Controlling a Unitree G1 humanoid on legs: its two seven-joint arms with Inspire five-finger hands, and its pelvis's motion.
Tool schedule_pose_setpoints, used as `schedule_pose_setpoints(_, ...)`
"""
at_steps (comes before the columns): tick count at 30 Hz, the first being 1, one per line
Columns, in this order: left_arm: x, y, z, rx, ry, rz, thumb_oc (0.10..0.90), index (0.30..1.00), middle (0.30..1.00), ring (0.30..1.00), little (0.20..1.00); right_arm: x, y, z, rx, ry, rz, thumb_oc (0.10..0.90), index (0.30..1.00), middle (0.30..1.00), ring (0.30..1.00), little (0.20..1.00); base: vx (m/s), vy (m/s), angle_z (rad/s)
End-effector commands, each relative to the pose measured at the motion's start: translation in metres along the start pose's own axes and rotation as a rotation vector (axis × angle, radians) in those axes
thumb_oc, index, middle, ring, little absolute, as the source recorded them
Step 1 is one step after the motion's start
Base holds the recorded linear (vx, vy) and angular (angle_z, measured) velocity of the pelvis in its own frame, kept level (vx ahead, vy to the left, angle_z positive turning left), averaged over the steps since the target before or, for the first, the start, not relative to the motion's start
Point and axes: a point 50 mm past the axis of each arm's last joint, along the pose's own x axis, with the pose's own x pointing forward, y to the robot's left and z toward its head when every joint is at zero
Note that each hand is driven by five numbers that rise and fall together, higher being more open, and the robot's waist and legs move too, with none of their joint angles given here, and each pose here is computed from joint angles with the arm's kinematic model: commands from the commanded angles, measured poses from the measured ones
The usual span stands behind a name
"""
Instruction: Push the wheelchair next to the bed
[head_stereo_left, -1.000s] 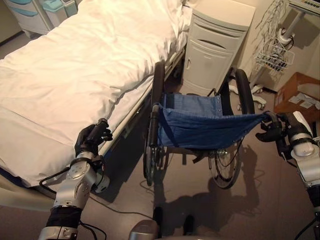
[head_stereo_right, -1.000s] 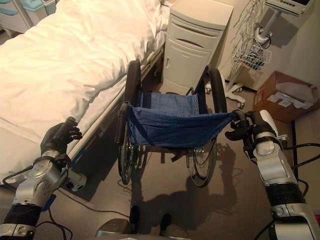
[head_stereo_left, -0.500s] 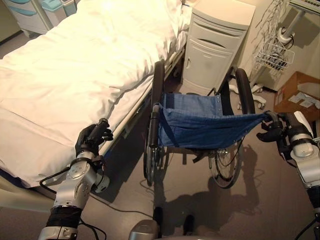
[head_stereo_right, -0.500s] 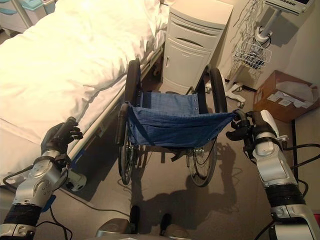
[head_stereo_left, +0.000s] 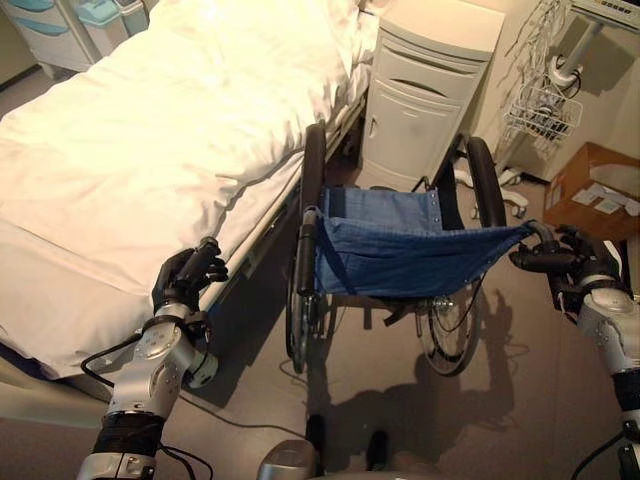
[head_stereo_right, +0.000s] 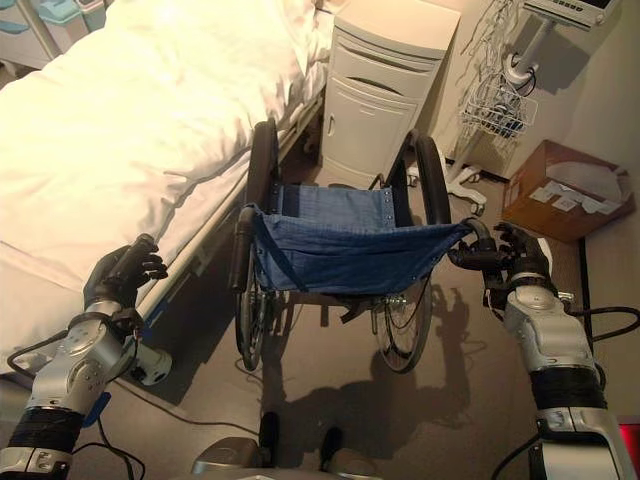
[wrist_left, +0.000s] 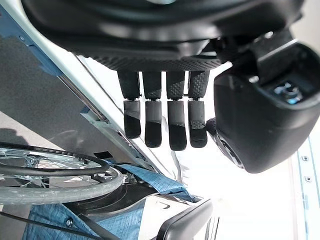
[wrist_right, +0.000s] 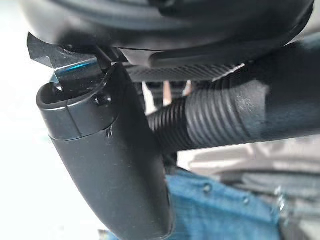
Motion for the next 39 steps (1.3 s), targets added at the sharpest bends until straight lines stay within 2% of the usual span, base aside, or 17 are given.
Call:
schedule_pose_setpoints(1, 0.006, -0.019, 0.040, 0.007, -0.211, -0.076, 0.800, 0.900, 0.900, 0.900, 0.900, 0.008, -0.054, 0.008, 0.180, 0.019, -0.228, 0.800, 0.900, 0.900, 0.900, 0.900, 0.01, 0.005, -0.09)
schedule_pose_setpoints(7, 0.008, -0.024, 0.042, 0.012, -0.215, -0.086, 0.800, 0.900, 0.900, 0.900, 0.900, 0.010, -0.057, -0.016, 0.267, 0.093, -0.253, 0.800, 0.900, 0.900, 0.900, 0.900, 0.00, 0.000, -0.05)
schedule_pose_setpoints(13, 0.007, -0.025, 0.042, 0.014, -0.215, -0.083, 0.800, 0.900, 0.900, 0.900, 0.900, 0.009, -0.064, -0.015, 0.294, 0.085, -0.278, 0.800, 0.900, 0.900, 0.900, 0.900, 0.00, 0.000, 0.00)
schedule_pose_setpoints(17, 0.005, -0.023, 0.039, 0.009, -0.215, -0.073, 0.800, 0.900, 0.900, 0.900, 0.900, 0.006, -0.067, -0.007, 0.372, 0.004, -0.244, 0.800, 0.900, 0.900, 0.900, 0.900, 0.00, 0.000, 0.00)
schedule_pose_setpoints(19, 0.004, -0.021, 0.036, 0.006, -0.211, -0.064, 0.800, 0.900, 0.900, 0.900, 0.900, 0.003, -0.064, 0.004, 0.494, -0.094, -0.188, 0.800, 0.900, 0.900, 0.900, 0.900, 0.00, 0.000, 0.00)
schedule_pose_setpoints(22, 0.001, -0.014, 0.026, -0.006, -0.198, -0.041, 0.800, 0.900, 0.900, 0.900, 0.900, -0.008, -0.051, 0.018, 0.871, -0.284, 0.001, 0.800, 0.900, 0.900, 0.900, 0.900, 0.00, 0.000, 0.00)
schedule_pose_setpoints(23, 0.001, -0.011, 0.023, -0.012, -0.193, -0.033, 0.800, 0.900, 0.900, 0.900, 0.900, -0.010, -0.048, 0.018, 0.939, -0.315, 0.047, 0.800, 0.900, 0.900, 0.900, 0.900, -0.01, 0.033, -0.05)
schedule_pose_setpoints(28, -0.001, 0.006, 0.005, -0.031, -0.146, 0.014, 0.800, 0.900, 0.900, 0.900, 0.900, -0.023, -0.027, 0.003, 1.490, -0.470, 0.366, 0.800, 0.900, 0.900, 0.900, 0.900, 0.01, 0.040, -0.17)
schedule_pose_setpoints(31, -0.001, 0.011, 0.001, -0.051, -0.133, 0.025, 0.800, 0.900, 0.900, 0.900, 0.900, -0.026, -0.026, -0.002, 1.642, -0.554, 0.400, 0.800, 0.900, 0.900, 0.900, 0.900, 0.02, 0.019, -0.04)
schedule_pose_setpoints(33, -0.002, 0.011, 0.001, -0.068, -0.139, 0.022, 0.800, 0.900, 0.900, 0.900, 0.900, -0.026, -0.028, -0.003, 1.683, -0.594, 0.387, 0.800, 0.900, 0.900, 0.900, 0.900, 0.01, 0.003, -0.02)
schedule_pose_setpoints(37, -0.004, 0.009, -0.004, -0.113, -0.139, 0.010, 0.800, 0.900, 0.900, 0.900, 0.900, -0.028, -0.037, -0.014, 1.737, -0.651, 0.290, 0.800, 0.900, 0.900, 0.900, 0.900, 0.00, 0.000, 0.00)
schedule_pose_setpoints(39, -0.006, 0.006, -0.010, -0.134, -0.131, 0.012, 0.800, 0.900, 0.900, 0.900, 0.900, -0.027, -0.042, -0.026, 1.741, -0.635, 0.174, 0.800, 0.900, 0.900, 0.900, 0.900, 0.00, 0.005, -0.04)
